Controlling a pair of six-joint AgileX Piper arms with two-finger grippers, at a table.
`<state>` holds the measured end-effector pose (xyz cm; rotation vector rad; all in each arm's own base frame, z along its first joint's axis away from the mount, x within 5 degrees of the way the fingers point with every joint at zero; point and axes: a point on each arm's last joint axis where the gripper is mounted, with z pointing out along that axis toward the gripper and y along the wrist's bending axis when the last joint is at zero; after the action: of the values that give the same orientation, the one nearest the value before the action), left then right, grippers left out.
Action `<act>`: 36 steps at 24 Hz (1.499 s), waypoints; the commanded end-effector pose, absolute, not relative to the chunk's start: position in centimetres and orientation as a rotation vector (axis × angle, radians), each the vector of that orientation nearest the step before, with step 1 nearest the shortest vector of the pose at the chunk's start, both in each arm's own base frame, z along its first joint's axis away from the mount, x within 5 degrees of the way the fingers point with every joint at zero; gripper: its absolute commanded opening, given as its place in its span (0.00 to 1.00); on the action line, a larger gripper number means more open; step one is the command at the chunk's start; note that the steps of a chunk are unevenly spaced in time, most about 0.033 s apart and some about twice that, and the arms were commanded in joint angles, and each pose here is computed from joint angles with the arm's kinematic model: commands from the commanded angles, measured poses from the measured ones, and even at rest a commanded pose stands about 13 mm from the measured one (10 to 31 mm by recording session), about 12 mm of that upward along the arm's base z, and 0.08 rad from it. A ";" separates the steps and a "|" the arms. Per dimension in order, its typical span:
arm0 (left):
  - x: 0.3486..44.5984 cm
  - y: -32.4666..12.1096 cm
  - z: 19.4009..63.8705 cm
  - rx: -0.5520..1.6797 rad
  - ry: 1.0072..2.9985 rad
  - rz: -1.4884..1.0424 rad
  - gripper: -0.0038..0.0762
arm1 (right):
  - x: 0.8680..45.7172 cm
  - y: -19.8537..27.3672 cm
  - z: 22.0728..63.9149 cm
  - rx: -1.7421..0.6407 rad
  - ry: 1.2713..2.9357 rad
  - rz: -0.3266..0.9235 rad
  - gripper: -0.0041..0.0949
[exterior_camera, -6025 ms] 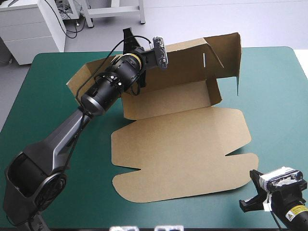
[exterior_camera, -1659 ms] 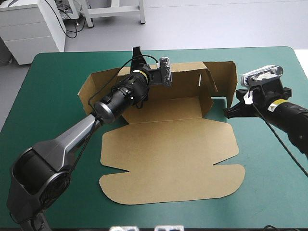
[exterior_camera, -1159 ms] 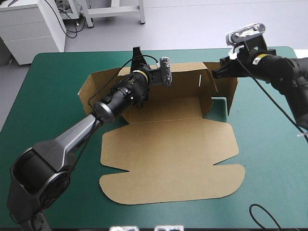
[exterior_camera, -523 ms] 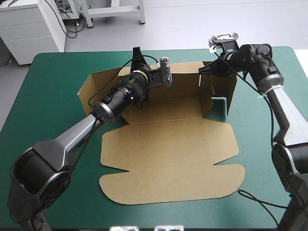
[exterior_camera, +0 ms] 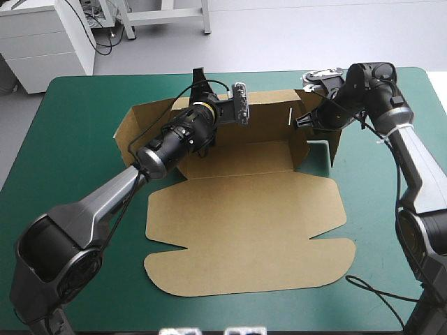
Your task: Fold the box
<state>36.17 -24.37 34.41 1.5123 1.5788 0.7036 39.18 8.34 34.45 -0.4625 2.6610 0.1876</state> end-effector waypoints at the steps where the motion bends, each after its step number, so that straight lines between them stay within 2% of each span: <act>1: 35.3 -23.8 37.2 1.427 1.560 0.676 0.04 | 36.5 8.1 38.9 -0.510 2.554 0.196 0.02; 6: 35.3 -23.8 37.1 1.428 1.563 0.678 0.04 | 33.0 7.9 40.6 -0.570 2.471 0.250 0.02; 10: 35.3 -23.8 37.1 1.428 1.563 0.678 0.04 | 26.7 6.8 41.4 -0.546 2.318 0.241 0.02; 16: 35.3 -23.9 37.1 1.425 1.562 0.665 0.04 | 14.8 4.1 39.1 -0.419 1.973 0.182 0.02; 20: 35.1 -24.1 36.9 1.414 1.593 0.614 0.04 | 9.7 3.2 39.8 -0.406 1.834 0.174 0.02; 23: 35.0 -23.9 37.0 1.414 1.607 0.619 0.04 | 8.1 3.0 40.1 -0.393 1.814 0.188 0.02; 29: 34.2 -23.8 38.0 1.405 1.598 0.594 0.04 | 8.0 3.0 40.0 -0.398 1.822 0.186 0.02; 36: 30.6 -23.5 40.9 1.520 1.533 0.668 0.04 | 8.0 3.0 40.0 -0.398 1.822 0.186 0.02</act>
<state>33.23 -24.45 36.37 1.5719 1.6126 0.6677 7.87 2.95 38.80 -0.4250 1.8999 0.1819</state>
